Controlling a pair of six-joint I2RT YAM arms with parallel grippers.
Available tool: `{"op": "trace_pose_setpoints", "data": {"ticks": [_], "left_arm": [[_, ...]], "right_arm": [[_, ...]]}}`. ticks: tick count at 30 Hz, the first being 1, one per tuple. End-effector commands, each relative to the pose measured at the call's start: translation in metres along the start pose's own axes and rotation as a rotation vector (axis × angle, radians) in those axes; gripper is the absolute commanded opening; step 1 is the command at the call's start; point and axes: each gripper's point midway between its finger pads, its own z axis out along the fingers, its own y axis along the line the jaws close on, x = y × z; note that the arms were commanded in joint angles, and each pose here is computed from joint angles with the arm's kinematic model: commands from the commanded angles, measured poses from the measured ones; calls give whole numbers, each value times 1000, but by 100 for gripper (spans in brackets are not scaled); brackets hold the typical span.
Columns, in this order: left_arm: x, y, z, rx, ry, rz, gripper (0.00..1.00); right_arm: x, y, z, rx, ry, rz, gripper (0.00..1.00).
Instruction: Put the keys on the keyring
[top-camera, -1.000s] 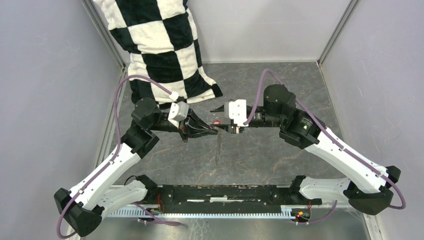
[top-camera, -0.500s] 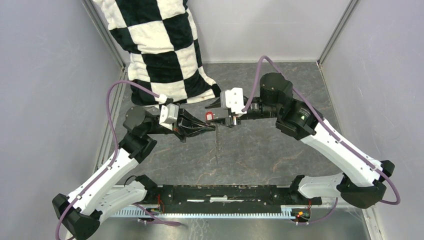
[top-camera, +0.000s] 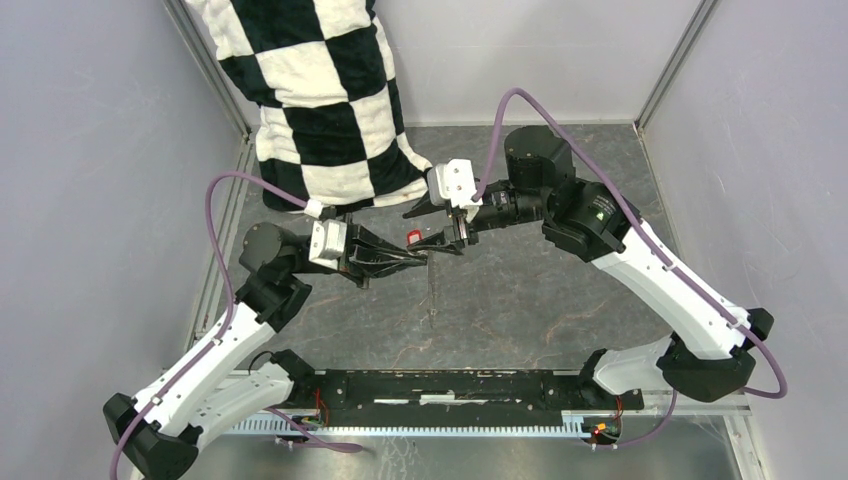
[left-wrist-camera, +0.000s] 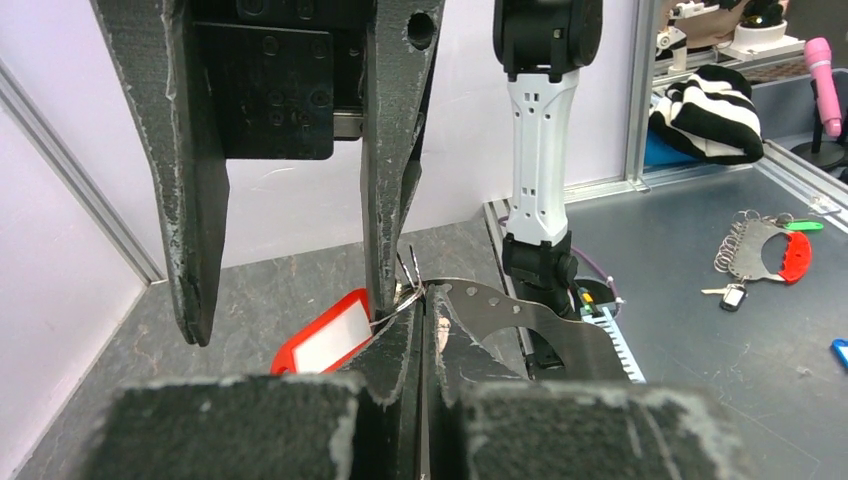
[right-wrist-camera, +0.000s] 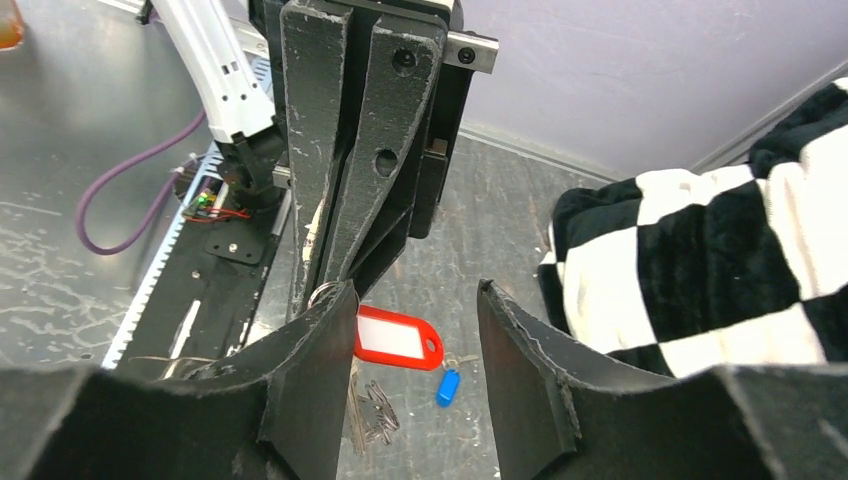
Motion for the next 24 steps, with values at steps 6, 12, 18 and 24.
{"op": "trace_pose_setpoints", "data": {"ticks": [6,12,18,24], "left_arm": [[-24,-31,-3,108,-58,153,2],[-26,-32,-5,105,-59,167,2],[-29,-32,-5,101,-61,184,2],[-29,-31,-5,98,-58,195,2]], "right_arm": [[14,-9,4,17,16,95,53],[9,-6,2,5,-63,132,52],[0,-7,-1,-6,-128,174,51],[1,-9,-9,2,-167,228,51]]}}
